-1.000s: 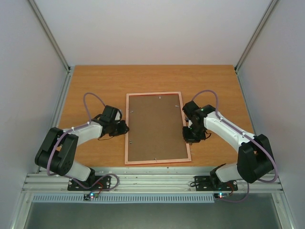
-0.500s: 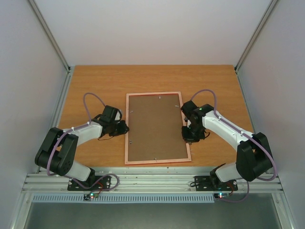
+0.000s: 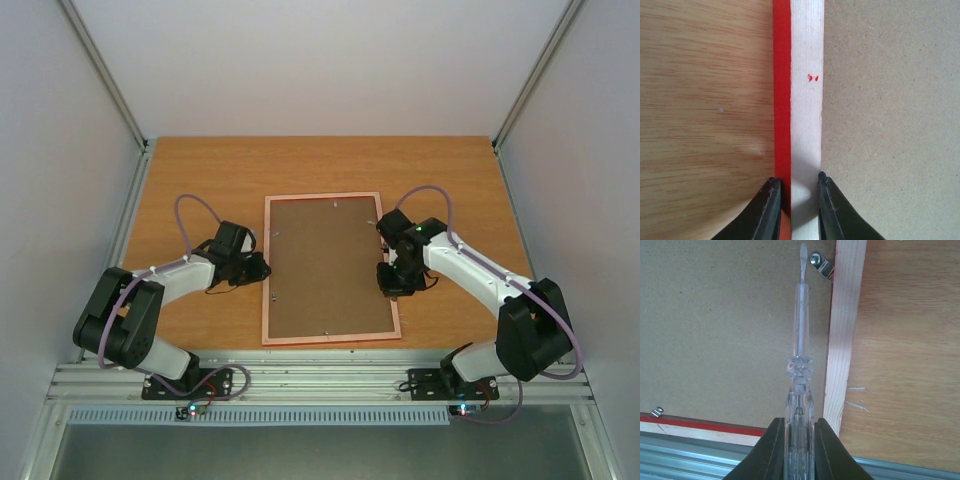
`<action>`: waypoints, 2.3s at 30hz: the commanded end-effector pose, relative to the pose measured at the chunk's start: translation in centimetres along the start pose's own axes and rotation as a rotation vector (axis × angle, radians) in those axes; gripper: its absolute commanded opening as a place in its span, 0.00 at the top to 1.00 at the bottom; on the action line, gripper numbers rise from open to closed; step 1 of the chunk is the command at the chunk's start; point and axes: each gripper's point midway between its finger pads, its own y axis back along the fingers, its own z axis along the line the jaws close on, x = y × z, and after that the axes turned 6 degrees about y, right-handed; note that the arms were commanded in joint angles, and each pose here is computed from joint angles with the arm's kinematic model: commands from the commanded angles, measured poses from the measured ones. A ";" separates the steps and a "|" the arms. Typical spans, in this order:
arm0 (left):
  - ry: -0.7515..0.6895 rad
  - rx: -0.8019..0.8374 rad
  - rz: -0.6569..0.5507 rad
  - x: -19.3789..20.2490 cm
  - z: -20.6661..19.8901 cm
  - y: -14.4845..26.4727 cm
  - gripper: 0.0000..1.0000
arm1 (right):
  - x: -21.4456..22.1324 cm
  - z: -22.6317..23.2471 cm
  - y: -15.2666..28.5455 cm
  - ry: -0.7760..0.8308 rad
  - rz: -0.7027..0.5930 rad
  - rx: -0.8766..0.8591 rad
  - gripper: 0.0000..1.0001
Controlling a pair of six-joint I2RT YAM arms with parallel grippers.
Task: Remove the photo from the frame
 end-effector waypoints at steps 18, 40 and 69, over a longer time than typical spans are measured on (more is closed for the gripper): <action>-0.005 0.007 -0.006 0.3 0.1 0.0 0.81 | 0.3 -1.5 -1.2 -0.029 0.069 0.108 0.99; 0.006 0.021 -0.008 0.4 0.0 0.0 0.81 | 3.3 1.4 -0.8 0.014 0.206 -0.018 0.99; -0.028 -0.162 -0.083 -6.0 0.2 -0.3 0.81 | -0.4 1.3 2.2 0.091 -0.106 -0.009 0.99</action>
